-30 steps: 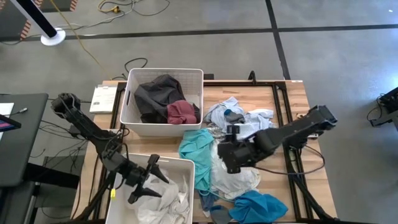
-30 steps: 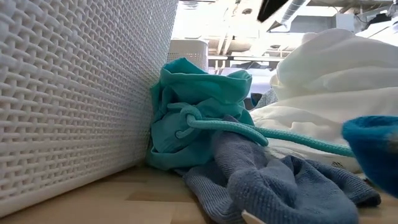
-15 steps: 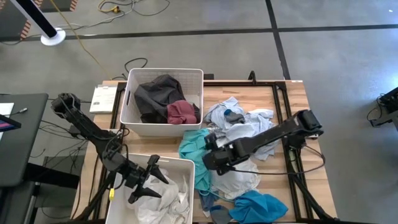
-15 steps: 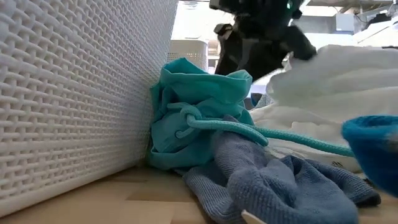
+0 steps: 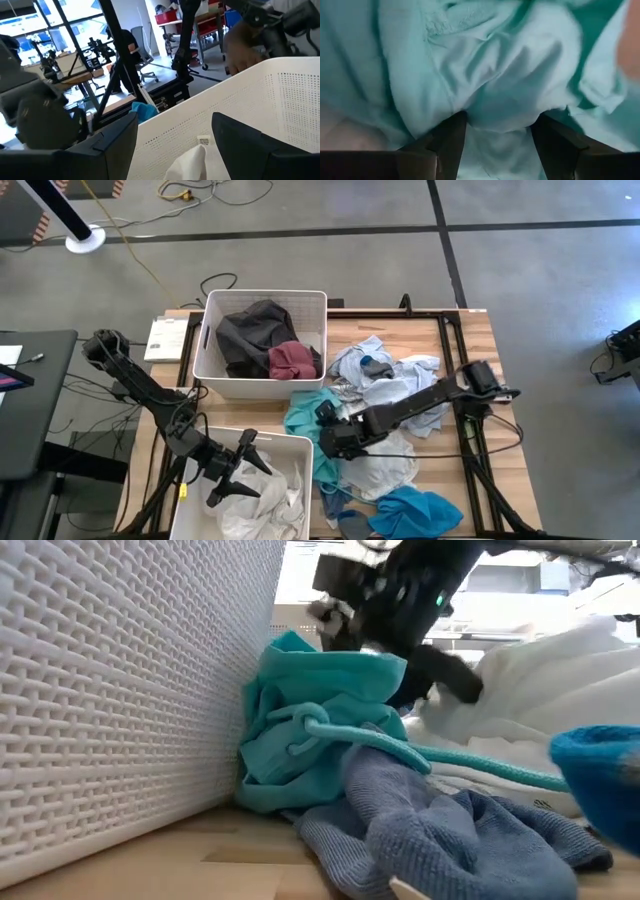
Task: Sort clothes
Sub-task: Put the light blue shorts into the top white laundry bin
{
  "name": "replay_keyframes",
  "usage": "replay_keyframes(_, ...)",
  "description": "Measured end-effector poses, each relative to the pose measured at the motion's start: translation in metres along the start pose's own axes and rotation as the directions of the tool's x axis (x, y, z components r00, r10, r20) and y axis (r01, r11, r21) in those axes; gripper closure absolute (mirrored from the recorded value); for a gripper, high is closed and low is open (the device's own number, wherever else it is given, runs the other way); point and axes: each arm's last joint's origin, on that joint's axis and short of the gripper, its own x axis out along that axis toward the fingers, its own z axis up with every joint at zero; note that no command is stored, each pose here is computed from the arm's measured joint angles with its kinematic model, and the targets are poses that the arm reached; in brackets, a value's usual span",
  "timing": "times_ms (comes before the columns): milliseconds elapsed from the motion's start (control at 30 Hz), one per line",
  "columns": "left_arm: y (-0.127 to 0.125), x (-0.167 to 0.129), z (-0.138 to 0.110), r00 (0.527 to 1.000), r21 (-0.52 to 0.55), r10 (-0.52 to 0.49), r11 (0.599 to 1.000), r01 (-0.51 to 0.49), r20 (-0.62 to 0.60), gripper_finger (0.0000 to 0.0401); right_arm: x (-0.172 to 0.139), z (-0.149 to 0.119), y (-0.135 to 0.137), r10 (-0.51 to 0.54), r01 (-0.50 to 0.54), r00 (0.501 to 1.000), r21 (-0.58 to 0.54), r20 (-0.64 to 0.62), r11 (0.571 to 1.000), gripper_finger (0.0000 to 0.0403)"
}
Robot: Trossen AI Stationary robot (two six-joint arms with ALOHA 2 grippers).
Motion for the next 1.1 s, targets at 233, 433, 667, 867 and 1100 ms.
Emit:
replay_keyframes(233,0.001,0.000,0.002,1.000,-0.030,0.023,0.999,-0.023,0.012,0.0151,0.014,-0.010,-0.008,0.116,-0.118,0.993,0.127,0.025,0.985,0.0173)
replay_keyframes(433,0.001,0.000,0.002,0.999,-0.035,0.034,0.999,-0.034,0.010,0.0151,0.017,-0.015,-0.015,0.131,-0.133,0.991,0.187,0.025,0.973,0.0252)
replay_keyframes(667,0.003,0.000,0.001,0.997,-0.034,0.076,0.997,-0.076,0.000,0.0151,0.027,-0.017,-0.013,0.166,-0.169,0.986,0.205,0.031,0.964,0.0388)
replay_keyframes(867,0.006,0.000,0.001,0.995,-0.036,0.104,0.994,-0.104,-0.007,0.0151,0.020,-0.013,-0.009,0.122,-0.121,0.993,0.221,0.009,0.968,0.0399)
replay_keyframes(1100,0.007,0.001,0.001,0.994,-0.037,0.110,0.993,-0.110,-0.007,0.0151,-0.029,0.001,-0.013,-0.001,-0.005,1.000,0.226,0.025,0.974,0.0401)
